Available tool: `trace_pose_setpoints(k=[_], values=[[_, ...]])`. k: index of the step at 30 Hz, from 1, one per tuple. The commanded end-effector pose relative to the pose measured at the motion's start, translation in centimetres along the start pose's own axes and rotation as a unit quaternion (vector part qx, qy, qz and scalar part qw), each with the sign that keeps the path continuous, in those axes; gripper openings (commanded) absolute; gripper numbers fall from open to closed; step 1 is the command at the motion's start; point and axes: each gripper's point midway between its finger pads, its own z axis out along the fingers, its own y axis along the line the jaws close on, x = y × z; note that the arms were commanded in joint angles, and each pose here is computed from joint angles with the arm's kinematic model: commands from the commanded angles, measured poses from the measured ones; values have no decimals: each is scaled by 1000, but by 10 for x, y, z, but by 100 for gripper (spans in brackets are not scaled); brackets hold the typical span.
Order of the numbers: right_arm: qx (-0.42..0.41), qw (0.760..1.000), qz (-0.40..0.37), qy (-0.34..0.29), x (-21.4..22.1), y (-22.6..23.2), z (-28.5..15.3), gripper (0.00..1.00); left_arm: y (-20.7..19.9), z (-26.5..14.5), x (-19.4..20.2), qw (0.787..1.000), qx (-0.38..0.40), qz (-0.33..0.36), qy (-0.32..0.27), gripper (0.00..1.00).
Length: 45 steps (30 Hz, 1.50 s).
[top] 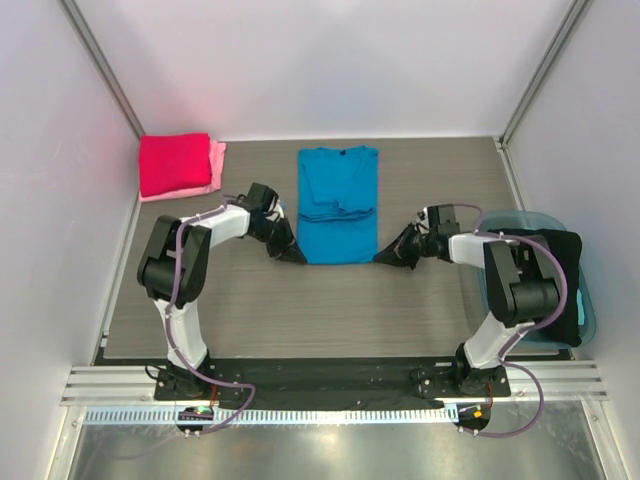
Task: Fold and stack the t-shirts
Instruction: Fold the tshirt
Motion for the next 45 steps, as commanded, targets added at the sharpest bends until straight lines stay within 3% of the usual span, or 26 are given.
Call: trace_pose_setpoints(k=[1, 6, 12, 17, 25, 30, 35, 36, 39, 45], values=[[-78, 994, -69, -14, 1, 57, -35, 2, -32, -36, 4, 997, 19, 65, -32, 0], [-106, 988, -112, -15, 13, 85, -70, 2, -70, -85, 10, 985, 35, 150, -79, 0], [-118, 981, -151, -27, 27, 104, -102, 1, -83, -118, 18, 972, 34, 205, -114, 0], [-113, 978, -173, -38, 36, 106, -116, 2, -81, -128, 26, 967, 31, 220, -126, 0], [-105, 979, -170, -46, 31, 93, -105, 2, -56, -113, 21, 974, 32, 188, -120, 0], [-122, 973, -183, -69, 1, 111, -93, 2, -59, -110, -25, 973, 46, 172, -148, 0], [-141, 961, -212, -107, -55, 152, -88, 2, -97, -114, -81, 959, 67, 212, -175, 0], [-133, 965, -203, -103, -70, 147, -76, 1, -119, -130, -98, 948, 81, 234, -200, 0], [-142, 955, -222, -135, -112, 173, -78, 2, -119, -109, -132, 949, 74, 238, -193, 0], [-138, 947, -240, -161, -192, 192, -41, 1, -133, -88, -213, 930, 73, 268, -241, 0]])
